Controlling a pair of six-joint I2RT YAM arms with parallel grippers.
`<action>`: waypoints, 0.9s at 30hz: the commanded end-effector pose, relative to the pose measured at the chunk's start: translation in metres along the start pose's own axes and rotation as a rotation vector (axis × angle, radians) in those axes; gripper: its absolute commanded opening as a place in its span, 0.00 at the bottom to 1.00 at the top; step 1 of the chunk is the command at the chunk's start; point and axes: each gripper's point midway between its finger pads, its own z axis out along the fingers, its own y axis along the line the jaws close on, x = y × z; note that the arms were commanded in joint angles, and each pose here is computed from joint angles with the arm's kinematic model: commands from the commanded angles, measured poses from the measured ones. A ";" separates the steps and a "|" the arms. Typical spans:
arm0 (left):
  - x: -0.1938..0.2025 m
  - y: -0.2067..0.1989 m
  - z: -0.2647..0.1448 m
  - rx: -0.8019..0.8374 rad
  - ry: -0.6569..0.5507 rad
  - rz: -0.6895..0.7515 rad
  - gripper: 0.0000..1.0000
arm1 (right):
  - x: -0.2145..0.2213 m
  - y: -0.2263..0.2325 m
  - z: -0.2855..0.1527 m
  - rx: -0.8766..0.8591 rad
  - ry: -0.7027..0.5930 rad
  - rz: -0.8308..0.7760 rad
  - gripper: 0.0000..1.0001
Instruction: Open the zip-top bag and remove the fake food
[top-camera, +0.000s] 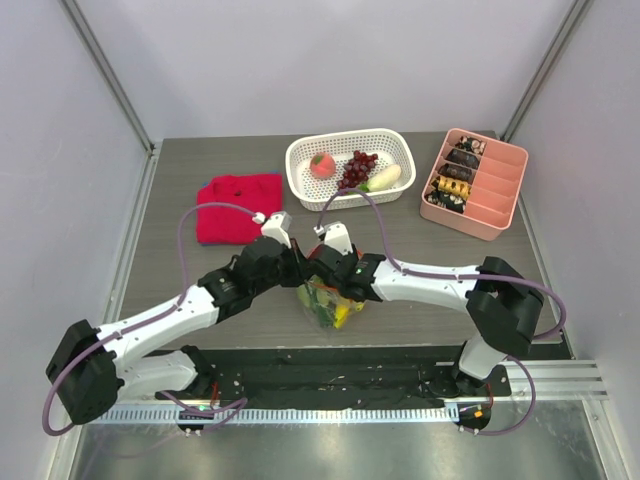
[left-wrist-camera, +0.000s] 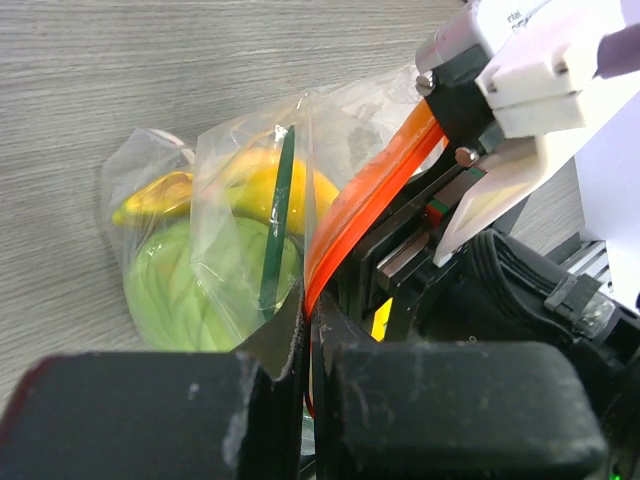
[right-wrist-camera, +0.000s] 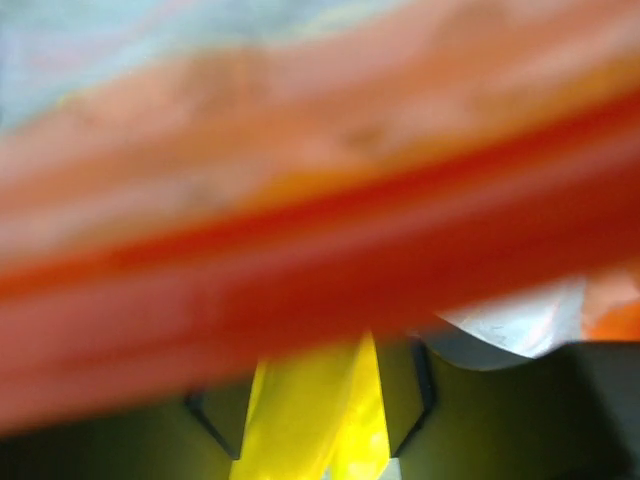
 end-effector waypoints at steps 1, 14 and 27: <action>0.001 -0.004 0.004 0.024 -0.007 -0.004 0.00 | 0.040 -0.005 0.017 0.009 0.100 -0.063 0.50; -0.012 -0.013 -0.001 0.032 -0.034 0.004 0.00 | -0.035 -0.002 -0.073 -0.128 -0.238 0.032 0.01; -0.029 -0.029 -0.021 0.081 -0.070 -0.003 0.00 | -0.053 -0.022 -0.089 -0.012 -0.408 0.014 0.01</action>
